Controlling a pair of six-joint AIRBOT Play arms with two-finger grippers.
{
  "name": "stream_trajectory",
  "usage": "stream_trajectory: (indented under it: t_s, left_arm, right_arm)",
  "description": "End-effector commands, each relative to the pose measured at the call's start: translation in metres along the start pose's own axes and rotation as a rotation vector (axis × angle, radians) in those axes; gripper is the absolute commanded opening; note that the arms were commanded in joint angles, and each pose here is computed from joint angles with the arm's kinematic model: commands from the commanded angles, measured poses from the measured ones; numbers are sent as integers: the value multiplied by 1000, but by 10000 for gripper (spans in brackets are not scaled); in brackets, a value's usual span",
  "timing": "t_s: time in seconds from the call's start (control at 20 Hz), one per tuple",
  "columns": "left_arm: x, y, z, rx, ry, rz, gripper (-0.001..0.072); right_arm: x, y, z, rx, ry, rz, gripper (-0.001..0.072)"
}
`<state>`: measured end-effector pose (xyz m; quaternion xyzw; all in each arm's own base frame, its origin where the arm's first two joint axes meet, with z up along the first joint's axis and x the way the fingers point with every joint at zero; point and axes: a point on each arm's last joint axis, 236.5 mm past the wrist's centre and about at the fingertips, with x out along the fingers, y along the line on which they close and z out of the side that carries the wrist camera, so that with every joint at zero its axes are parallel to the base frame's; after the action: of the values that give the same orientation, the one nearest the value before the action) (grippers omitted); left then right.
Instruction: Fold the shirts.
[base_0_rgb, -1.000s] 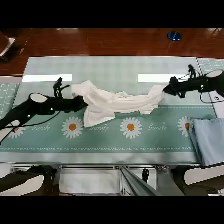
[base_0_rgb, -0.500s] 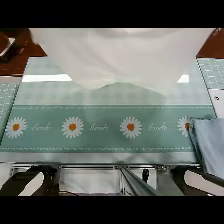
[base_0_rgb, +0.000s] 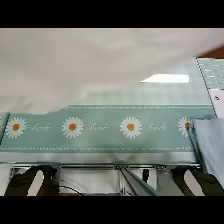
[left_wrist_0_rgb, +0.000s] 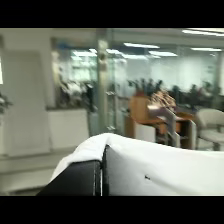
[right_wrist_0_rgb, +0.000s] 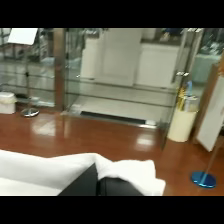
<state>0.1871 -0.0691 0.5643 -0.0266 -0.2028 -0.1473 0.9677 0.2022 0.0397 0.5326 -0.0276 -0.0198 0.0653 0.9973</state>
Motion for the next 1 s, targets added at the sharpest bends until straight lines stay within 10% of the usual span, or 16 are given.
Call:
stream_trajectory:
  t_s: [0.0, 0.95]
  left_arm:
    - [-43, 8, 25, 162, -37, 159, 20]
    - [58, 102, -514, -535, 938, 217, 20]
  right_arm:
    - [-37, -5, -9, -13, 20, -85, 22]
    - [223, -36, -414, 581, 791, 125, 22]
